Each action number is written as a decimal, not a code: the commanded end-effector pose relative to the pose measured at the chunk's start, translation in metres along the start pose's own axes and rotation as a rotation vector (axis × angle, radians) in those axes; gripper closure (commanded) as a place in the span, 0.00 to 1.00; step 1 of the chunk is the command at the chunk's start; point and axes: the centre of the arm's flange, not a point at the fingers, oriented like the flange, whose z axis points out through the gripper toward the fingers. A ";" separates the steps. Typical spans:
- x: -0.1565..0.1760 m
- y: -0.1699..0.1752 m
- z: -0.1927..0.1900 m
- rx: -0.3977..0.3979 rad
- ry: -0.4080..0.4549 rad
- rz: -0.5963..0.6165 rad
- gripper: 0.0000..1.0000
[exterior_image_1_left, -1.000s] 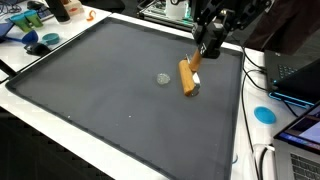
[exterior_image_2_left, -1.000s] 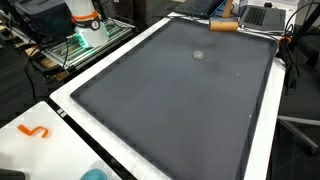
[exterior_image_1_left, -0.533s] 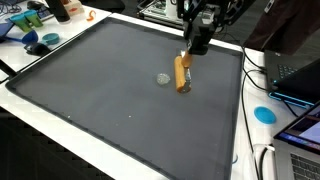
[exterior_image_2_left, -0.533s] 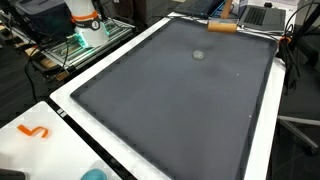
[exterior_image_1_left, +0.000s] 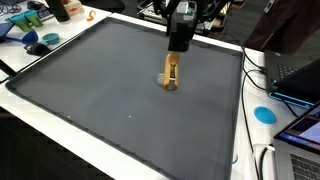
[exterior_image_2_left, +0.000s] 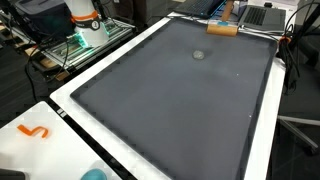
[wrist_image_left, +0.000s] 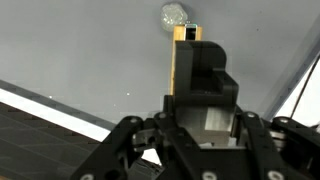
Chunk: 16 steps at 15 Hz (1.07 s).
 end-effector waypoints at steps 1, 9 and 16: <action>-0.014 0.027 -0.006 0.028 0.034 0.015 0.76; -0.042 0.081 -0.005 0.094 0.174 0.018 0.76; -0.085 0.111 0.000 0.196 0.198 0.015 0.76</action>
